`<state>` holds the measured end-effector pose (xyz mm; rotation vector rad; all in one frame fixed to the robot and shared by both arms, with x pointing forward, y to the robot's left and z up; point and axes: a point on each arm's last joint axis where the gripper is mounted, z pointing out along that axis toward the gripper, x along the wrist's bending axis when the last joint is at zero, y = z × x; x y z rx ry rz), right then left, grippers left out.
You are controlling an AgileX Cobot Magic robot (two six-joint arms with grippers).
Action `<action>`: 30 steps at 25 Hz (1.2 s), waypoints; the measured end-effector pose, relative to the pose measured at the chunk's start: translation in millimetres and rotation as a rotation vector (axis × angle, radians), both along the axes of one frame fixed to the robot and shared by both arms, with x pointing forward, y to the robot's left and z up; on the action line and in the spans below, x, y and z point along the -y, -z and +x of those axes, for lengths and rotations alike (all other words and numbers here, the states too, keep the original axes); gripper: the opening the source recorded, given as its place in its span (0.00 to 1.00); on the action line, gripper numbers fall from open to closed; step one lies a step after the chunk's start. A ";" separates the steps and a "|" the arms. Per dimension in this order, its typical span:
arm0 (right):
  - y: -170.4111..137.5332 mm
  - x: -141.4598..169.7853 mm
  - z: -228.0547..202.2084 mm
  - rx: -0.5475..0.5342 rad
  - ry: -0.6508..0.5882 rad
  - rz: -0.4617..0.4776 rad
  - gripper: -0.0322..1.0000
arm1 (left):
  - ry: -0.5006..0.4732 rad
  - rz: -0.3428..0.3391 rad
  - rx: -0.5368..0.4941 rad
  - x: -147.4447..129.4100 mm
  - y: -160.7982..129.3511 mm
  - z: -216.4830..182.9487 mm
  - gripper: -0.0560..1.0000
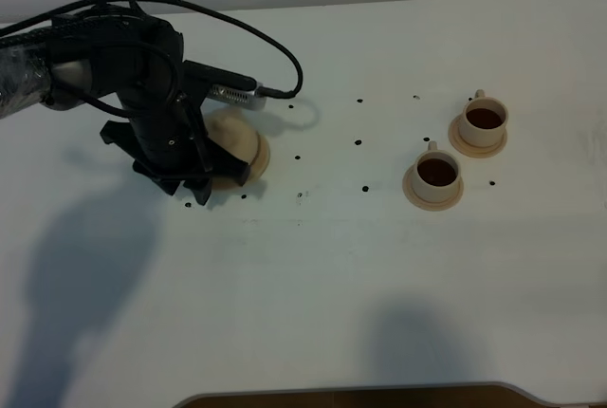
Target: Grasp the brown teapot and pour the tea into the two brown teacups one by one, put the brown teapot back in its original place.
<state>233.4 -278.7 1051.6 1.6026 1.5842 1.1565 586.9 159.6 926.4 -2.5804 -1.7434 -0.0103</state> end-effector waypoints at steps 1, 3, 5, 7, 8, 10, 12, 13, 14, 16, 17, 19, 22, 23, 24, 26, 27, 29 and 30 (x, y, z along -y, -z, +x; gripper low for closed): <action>0.0 0.0 0.0 0.000 0.000 0.000 0.50 | 0.003 0.009 -0.020 -0.8 -0.4 -2.0 0.47; 0.0 0.0 0.0 0.000 0.000 0.000 0.50 | 0.011 0.021 -0.051 -2.4 -3.3 -5.5 0.47; 0.0 0.0 0.0 0.000 0.000 0.000 0.50 | 0.021 0.024 -0.059 -3.9 -12.6 -9.1 0.47; 0.0 0.0 0.0 0.000 0.000 0.000 0.50 | 0.020 0.020 -0.047 -5.8 -28.5 -13.6 0.46; 0.0 0.0 0.0 0.000 0.000 0.000 0.50 | 0.020 0.018 -0.042 -7.2 -38.5 -17.0 0.46; 0.0 0.0 0.0 0.000 0.000 0.000 0.50 | 0.025 0.033 -0.037 -12.0 -57.9 -24.9 0.46; 0.0 0.0 0.0 0.000 0.000 0.000 0.50 | 0.029 0.059 -0.048 -17.6 -74.0 -33.6 0.45; 0.0 0.0 0.0 0.000 0.000 0.000 0.50 | 0.030 0.064 -0.042 -20.0 -82.6 -37.6 0.45; 0.0 0.0 0.0 0.000 0.000 0.000 0.50 | 0.030 0.060 -0.024 -21.6 -91.3 -40.8 0.44; 0.0 0.0 0.0 0.000 0.000 0.000 0.50 | 0.030 0.046 0.018 -25.0 -106.4 -48.5 0.44; 0.0 0.0 0.0 0.000 0.000 0.000 0.50 | 0.029 0.040 0.035 -27.8 -113.4 -55.3 0.44; 0.0 0.0 0.0 0.000 0.000 0.000 0.50 | 0.029 0.032 0.055 -34.4 -122.8 -71.2 0.44; 0.0 0.0 0.0 0.000 0.000 0.000 0.50 | 0.028 0.020 0.082 -46.4 -133.8 -100.7 0.44; 0.0 0.0 0.0 0.000 0.000 0.000 0.50 | 0.027 0.013 0.099 -50.9 -138.8 -111.5 0.44; 0.0 0.0 0.0 0.000 0.000 0.000 0.50 | 0.027 0.008 0.111 -55.8 -141.6 -123.5 0.44; 0.0 0.0 0.0 0.000 0.000 0.000 0.50 | 0.018 0.006 0.134 -65.7 -144.3 -145.8 0.44; 0.0 0.0 0.0 0.000 0.000 0.000 0.50 | 0.008 0.006 0.158 -71.3 -147.3 -156.9 0.44; 0.0 0.0 0.0 0.000 0.000 0.000 0.50 | -0.017 0.020 0.189 -82.5 -145.6 -178.1 0.44; 0.0 0.0 0.0 0.000 0.000 0.000 0.50 | -0.032 0.013 0.213 -87.3 -146.0 -188.5 0.44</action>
